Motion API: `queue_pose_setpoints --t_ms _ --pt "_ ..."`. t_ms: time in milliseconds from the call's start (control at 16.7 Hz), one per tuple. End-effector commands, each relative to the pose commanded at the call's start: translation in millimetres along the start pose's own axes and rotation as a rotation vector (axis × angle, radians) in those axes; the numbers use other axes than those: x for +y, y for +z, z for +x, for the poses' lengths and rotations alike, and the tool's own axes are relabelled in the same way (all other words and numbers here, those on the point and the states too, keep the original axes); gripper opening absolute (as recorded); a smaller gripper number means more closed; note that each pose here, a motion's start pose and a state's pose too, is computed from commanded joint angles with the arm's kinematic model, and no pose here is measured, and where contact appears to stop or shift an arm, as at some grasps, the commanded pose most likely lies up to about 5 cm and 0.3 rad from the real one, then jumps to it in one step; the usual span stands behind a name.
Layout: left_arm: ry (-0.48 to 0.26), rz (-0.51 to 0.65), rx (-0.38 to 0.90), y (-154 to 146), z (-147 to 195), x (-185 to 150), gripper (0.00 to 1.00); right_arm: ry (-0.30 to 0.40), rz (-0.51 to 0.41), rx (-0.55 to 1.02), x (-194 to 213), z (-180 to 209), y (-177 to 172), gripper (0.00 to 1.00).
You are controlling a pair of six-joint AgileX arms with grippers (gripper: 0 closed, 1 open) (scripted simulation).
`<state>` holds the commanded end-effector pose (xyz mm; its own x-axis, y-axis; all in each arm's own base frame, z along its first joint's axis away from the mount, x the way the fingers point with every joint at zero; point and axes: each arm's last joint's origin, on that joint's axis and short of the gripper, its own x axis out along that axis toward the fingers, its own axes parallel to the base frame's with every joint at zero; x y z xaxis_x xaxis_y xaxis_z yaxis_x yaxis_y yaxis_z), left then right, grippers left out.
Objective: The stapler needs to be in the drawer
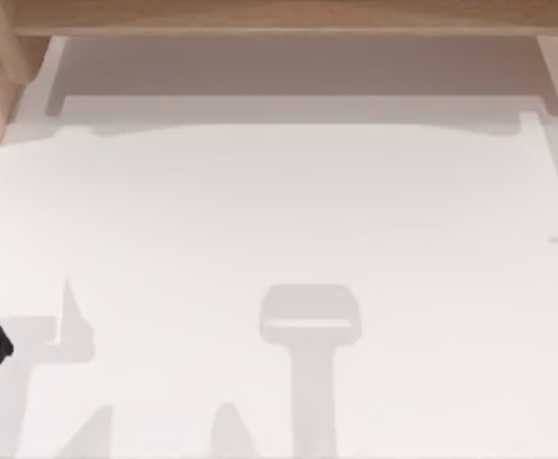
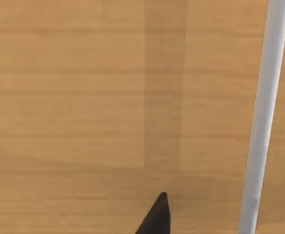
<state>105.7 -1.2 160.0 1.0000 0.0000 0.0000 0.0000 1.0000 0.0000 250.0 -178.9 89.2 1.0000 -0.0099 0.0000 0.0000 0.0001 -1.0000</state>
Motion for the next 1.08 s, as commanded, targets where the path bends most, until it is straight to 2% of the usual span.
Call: queue_pose_setpoints --t_ms 300,900,1080 --pt "0.000 0.000 0.000 0 0 0 1.00 0.000 0.000 0.000 0 0 0 0.02" --pt "0.000 0.000 0.000 0 0 0 1.00 0.006 0.006 0.002 1 0 0 0.00" --pt "0.000 0.000 0.000 0 0 0 1.00 0.007 0.007 0.001 2 17 -1 0.00"
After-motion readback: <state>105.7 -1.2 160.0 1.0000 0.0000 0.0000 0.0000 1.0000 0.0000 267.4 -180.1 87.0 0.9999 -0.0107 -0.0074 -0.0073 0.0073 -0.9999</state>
